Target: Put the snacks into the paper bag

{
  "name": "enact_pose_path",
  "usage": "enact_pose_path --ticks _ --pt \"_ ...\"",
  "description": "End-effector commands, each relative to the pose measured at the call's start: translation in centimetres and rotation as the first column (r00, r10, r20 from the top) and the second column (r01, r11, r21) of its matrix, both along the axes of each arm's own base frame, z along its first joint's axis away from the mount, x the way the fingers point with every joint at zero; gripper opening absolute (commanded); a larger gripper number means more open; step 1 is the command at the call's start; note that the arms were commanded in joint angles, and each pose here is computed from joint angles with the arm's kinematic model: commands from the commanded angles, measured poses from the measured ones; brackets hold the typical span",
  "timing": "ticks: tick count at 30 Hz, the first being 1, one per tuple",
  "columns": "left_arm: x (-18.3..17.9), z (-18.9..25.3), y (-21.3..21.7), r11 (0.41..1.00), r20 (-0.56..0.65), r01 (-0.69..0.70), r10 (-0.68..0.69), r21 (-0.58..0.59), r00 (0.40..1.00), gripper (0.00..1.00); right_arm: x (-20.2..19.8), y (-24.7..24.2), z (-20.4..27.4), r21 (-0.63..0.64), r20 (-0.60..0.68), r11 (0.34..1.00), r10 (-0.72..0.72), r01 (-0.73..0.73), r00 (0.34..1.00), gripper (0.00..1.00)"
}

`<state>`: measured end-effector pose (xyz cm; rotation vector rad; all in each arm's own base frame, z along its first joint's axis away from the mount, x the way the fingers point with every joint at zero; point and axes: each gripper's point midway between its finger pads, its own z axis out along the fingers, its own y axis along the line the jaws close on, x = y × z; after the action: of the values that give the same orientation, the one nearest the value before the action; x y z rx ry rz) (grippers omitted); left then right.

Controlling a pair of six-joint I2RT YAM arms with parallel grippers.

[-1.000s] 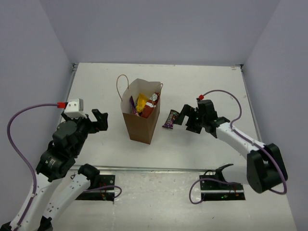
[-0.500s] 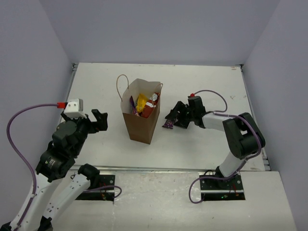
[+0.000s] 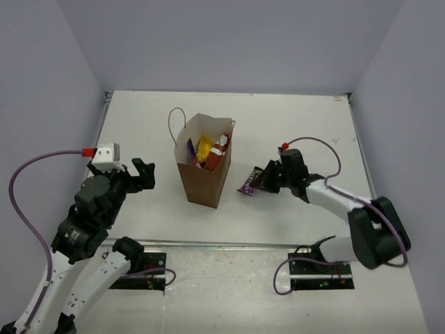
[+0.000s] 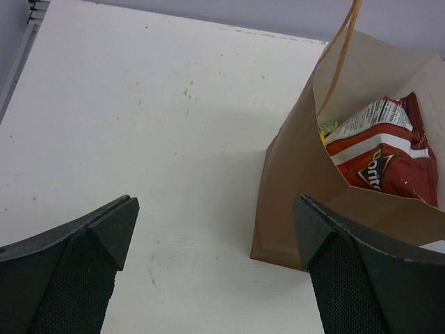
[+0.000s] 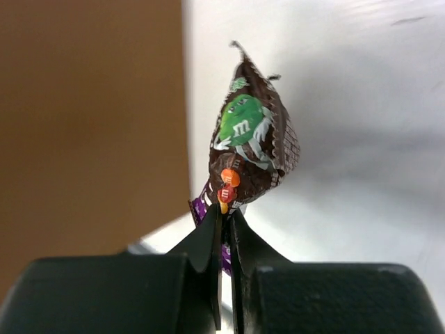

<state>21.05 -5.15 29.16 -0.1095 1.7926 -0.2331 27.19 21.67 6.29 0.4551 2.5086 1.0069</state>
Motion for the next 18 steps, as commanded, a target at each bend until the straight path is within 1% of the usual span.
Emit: enact_pose_path --ticks 1,3,4,6,7,9,10,12,13,14,15,16,17,18 --pt "0.5 0.6 0.0 1.0 0.035 -0.003 0.003 0.009 0.999 1.0 -3.0 0.9 8.0 -0.023 0.202 0.991 0.133 -0.131 0.97 0.0" --pt "0.5 0.6 0.0 1.0 0.032 -0.002 0.001 0.011 0.999 1.0 -4.2 1.1 12.0 -0.054 0.302 0.988 0.153 -0.143 0.941 0.0" --pt "0.5 0.6 0.0 1.0 0.032 -0.002 0.001 0.011 0.999 1.0 -6.0 1.7 16.6 -0.039 0.393 0.981 0.188 -0.187 0.9 0.0" --pt "0.5 0.6 0.1 1.0 0.034 -0.006 0.006 0.01 0.999 1.0 -7.4 2.2 21.1 -0.029 0.485 0.974 0.209 -0.223 0.849 0.0" --pt "0.4 0.7 0.0 1.0 0.036 -0.004 0.003 0.007 0.999 1.0 -7.9 2.1 25.2 -0.018 0.552 0.971 0.209 -0.239 0.808 0.0" --pt "0.4 0.7 0.1 1.0 0.036 -0.005 0.005 0.007 0.999 1.0 -8.3 2.3 28.6 -0.02 0.599 0.964 0.224 -0.265 0.769 0.0" --pt "0.4 0.6 0.1 1.0 0.036 -0.007 0.006 0.007 0.999 1.0 -8.7 2.3 32.0 -0.021 0.646 0.958 0.232 -0.287 0.727 0.0" --pt "0.4 0.6 0.1 1.0 0.036 -0.005 0.005 0.006 0.999 1.0 -7.3 3.4 33.0 -0.047 0.641 0.955 0.253 -0.292 0.725 0.0" --pt "0.4 0.7 0.1 1.0 0.038 -0.007 0.007 0.006 0.999 1.0 -7.2 3.5 35.4 -0.054 0.672 0.953 0.256 -0.299 0.695 0.0" --pt "0.4 0.6 0.1 1.0 0.034 -0.009 0.008 0.006 0.999 1.0 -5.8 4.6 34.9 -0.072 0.648 0.951 0.273 -0.3 0.711 0.0" --pt "0.3 0.6 0.1 1.0 0.034 -0.009 0.008 0.006 0.999 1.0 -5.5 4.8 37.1 -0.061 0.681 0.952 0.259 -0.3 0.685 0.0" --pt "0.3 0.6 0.2 1.0 0.035 -0.012 0.012 0.004 0.999 1.0 -5.0 5.2 37.7 -0.063 0.687 0.95 0.264 -0.305 0.677 0.0" --pt "0.4 0.6 0.3 1.0 0.035 -0.015 0.015 0.005 0.999 1.0 -3.7 6.7 36.8 -0.075 0.656 0.942 0.293 -0.326 0.696 0.0" --pt "0.3 0.7 0.3 1.0 0.037 -0.015 0.015 0.004 0.999 1.0 -3.2 6.9 38.7 -0.061 0.679 0.942 0.281 -0.329 0.678 0.0"
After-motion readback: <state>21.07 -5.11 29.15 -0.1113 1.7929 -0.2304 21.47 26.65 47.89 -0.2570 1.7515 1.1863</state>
